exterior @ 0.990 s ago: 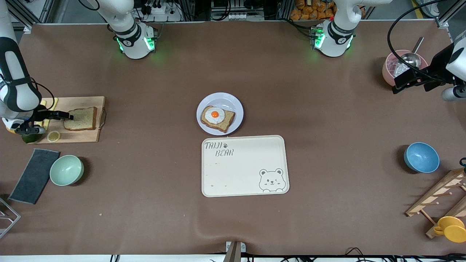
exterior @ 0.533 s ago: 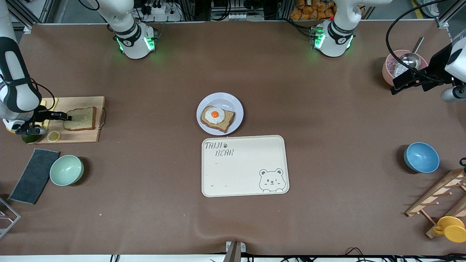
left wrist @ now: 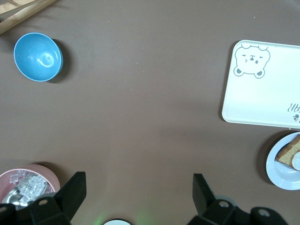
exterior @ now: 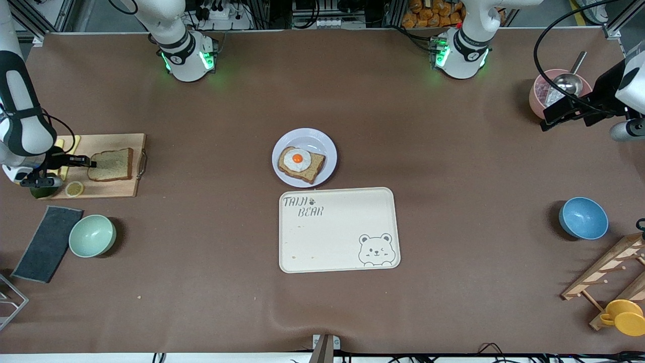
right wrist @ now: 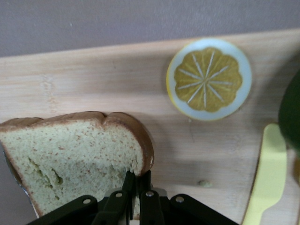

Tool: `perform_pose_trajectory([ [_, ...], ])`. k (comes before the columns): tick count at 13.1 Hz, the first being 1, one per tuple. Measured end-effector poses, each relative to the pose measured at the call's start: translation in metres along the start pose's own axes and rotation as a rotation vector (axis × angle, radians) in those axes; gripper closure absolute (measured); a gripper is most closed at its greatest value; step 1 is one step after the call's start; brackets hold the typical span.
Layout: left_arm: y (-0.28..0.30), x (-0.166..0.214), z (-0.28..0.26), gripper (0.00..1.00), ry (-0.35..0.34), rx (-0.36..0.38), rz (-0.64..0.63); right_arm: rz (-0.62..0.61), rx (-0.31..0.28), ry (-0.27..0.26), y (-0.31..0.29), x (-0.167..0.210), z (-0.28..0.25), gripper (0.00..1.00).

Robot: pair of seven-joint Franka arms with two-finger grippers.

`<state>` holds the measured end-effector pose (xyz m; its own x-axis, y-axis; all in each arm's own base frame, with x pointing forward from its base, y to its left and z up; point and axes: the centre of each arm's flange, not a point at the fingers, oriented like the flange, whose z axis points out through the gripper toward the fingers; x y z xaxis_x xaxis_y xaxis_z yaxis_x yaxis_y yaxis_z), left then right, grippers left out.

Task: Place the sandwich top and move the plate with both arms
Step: 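Lift the bread slice with the right gripper toward the white plate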

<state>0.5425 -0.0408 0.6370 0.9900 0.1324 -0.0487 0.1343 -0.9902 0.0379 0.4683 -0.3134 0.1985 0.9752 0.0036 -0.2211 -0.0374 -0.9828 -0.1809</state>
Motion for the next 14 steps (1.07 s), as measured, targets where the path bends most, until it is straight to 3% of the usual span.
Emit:
perform_pose_trajectory([
  [6, -0.001, 0.000, 0.000, 0.00, 0.000, 0.000, -0.001, -0.085, -0.015, 0.042, -0.021, 0.016, -0.038, 0.93],
  [14, 0.002, -0.001, 0.000, 0.00, -0.001, 0.000, 0.003, -0.288, 0.067, 0.067, -0.137, 0.077, -0.114, 0.93],
])
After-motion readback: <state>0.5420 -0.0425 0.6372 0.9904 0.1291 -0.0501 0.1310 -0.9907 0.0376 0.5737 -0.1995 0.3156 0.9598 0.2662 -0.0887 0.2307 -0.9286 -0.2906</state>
